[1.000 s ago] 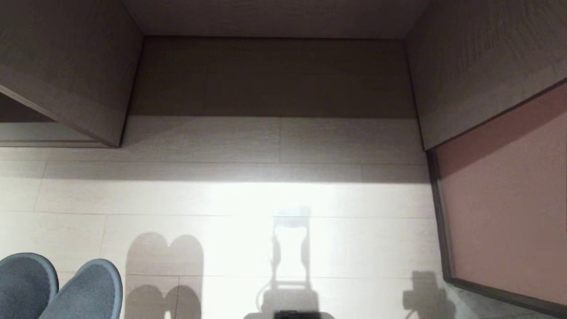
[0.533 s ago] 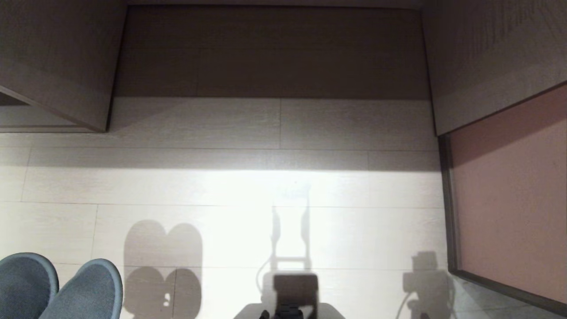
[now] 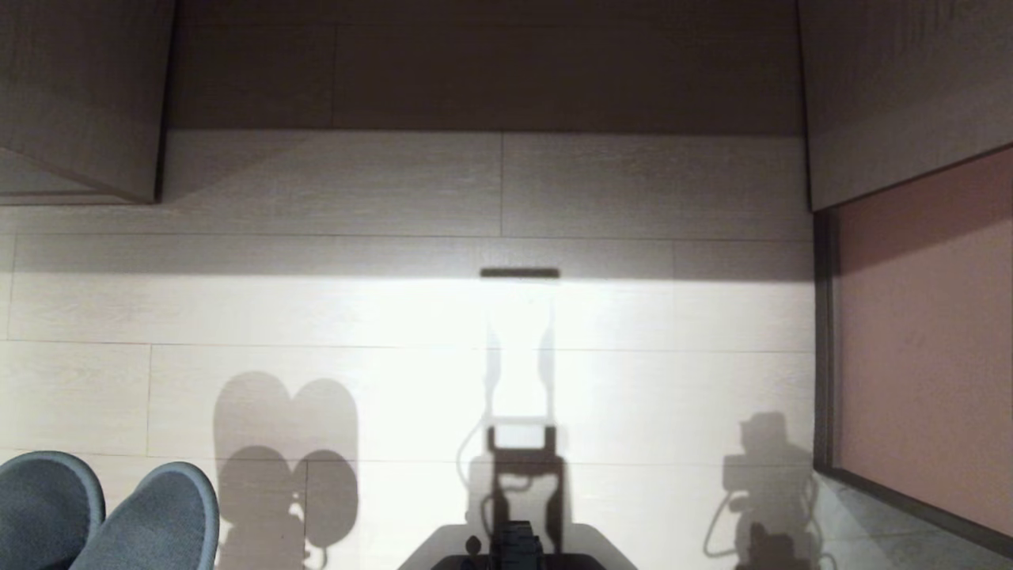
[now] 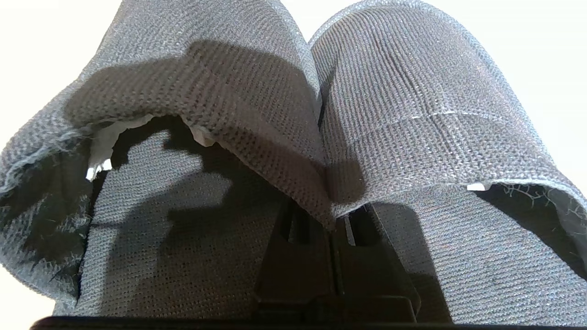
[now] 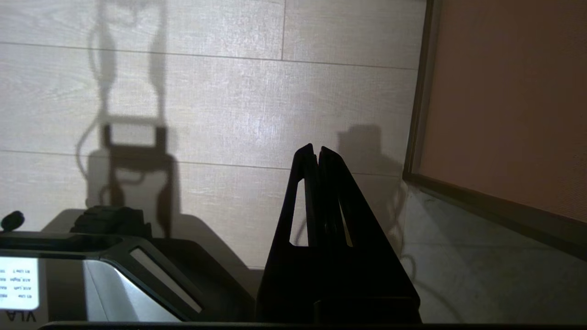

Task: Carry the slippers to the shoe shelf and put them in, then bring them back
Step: Place the slippers on the floor

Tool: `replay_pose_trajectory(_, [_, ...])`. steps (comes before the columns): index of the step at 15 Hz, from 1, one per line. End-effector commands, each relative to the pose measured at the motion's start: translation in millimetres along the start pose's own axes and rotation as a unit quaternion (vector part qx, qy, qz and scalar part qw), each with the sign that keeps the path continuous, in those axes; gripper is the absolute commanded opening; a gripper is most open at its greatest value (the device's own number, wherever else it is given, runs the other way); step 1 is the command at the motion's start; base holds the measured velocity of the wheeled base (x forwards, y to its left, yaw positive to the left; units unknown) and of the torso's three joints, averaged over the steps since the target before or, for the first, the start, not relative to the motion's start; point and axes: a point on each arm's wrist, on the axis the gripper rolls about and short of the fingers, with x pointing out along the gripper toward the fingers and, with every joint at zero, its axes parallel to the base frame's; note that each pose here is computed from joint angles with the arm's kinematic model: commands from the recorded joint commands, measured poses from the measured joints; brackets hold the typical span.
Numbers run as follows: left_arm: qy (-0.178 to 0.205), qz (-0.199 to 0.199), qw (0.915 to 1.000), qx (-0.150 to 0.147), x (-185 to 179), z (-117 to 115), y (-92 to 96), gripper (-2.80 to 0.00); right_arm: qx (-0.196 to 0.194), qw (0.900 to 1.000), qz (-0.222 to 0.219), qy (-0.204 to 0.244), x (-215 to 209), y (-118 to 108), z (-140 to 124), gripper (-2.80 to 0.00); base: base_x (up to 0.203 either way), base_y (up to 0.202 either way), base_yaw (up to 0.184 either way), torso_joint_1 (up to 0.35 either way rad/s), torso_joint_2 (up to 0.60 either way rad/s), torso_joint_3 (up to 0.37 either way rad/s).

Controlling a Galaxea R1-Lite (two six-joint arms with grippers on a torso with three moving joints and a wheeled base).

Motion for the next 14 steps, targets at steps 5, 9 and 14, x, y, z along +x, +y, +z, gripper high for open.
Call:
replay_pose_trajectory(5, [0.001,0.0,1.0,0.0,0.2,-0.3,0.0,-2.8,0.0,1.0,0.0,0.0,-0.1,0.0,0.0,-2.8,0.0,0.0,0.0,0.003,0.0,-0.202])
replay_pose_trajectory(9, [0.001,0.0,1.0,0.0,0.2,-0.3,0.0,-2.8,0.0,1.0,0.0,0.0,-0.1,0.0,0.0,-2.8,0.0,0.0,0.0,-0.001,0.0,-0.199])
replay_pose_trajectory(14, [0.001,0.0,1.0,0.0,0.1,0.1,0.0,-2.8,-0.001,1.0,0.0,0.0,-0.1,0.0,0.0,-2.8,0.0,0.0,0.0,0.004,0.0,-0.193])
